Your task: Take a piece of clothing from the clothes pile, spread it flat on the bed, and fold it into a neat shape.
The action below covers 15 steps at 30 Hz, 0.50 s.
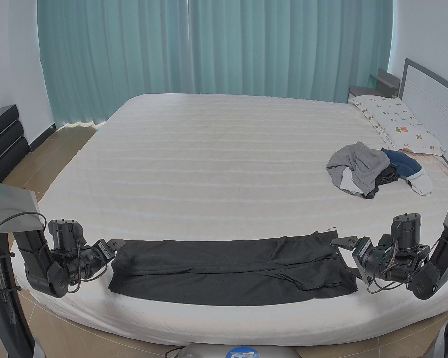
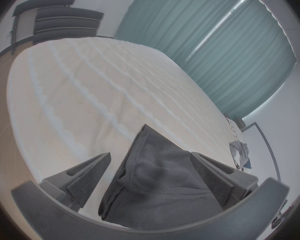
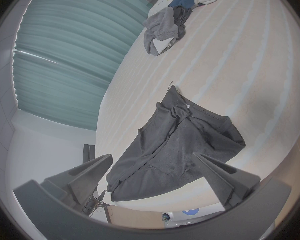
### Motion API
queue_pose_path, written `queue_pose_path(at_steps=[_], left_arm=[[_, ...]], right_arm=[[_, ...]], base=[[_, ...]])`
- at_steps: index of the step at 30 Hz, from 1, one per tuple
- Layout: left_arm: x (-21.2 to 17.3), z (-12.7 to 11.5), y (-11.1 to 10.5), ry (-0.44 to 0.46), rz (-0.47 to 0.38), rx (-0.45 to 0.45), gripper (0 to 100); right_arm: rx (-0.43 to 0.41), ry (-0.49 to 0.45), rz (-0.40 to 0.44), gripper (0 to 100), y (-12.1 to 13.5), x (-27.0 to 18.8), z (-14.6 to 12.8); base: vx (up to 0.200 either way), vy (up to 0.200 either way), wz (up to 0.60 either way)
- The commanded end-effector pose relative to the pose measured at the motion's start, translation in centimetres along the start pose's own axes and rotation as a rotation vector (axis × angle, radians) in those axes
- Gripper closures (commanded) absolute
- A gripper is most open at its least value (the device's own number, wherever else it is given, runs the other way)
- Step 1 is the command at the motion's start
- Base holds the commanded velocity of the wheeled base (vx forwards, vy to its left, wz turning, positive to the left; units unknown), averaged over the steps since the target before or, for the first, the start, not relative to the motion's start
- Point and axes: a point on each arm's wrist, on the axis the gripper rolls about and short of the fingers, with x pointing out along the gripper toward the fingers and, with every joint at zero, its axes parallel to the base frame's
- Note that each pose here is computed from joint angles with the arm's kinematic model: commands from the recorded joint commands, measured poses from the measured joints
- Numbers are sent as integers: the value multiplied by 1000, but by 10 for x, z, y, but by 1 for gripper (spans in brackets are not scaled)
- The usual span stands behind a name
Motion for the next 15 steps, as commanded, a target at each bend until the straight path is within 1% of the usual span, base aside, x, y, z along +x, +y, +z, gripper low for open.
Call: queue_pose_path(at_steps=[1, 2, 3, 4, 7, 12, 15], left_arm=[[11, 20, -5, 30, -22, 105, 0], [11, 20, -5, 30, -22, 105, 0], [17, 21, -5, 79, 0, 137, 0], [22, 22, -6, 109, 12, 147, 0], [30, 21, -7, 155, 26, 168, 0], [43, 11, -6, 216, -9, 188, 0], [48, 4, 0, 248, -7, 227, 0]], right_arm=[[16, 7, -15, 0, -12, 7, 2], [16, 7, -15, 0, -12, 7, 2], [14, 9, -16, 0, -13, 9, 1], [15, 12, -20, 0, -15, 9, 0], [12, 14, -19, 0, -16, 10, -1], [12, 19, -21, 0, -17, 11, -2], [12, 20, -23, 0, -17, 11, -2]], base=[[0, 0, 0], [0, 0, 0], [0, 0, 0], [0, 0, 0], [0, 0, 0], [0, 0, 0], [0, 0, 0]])
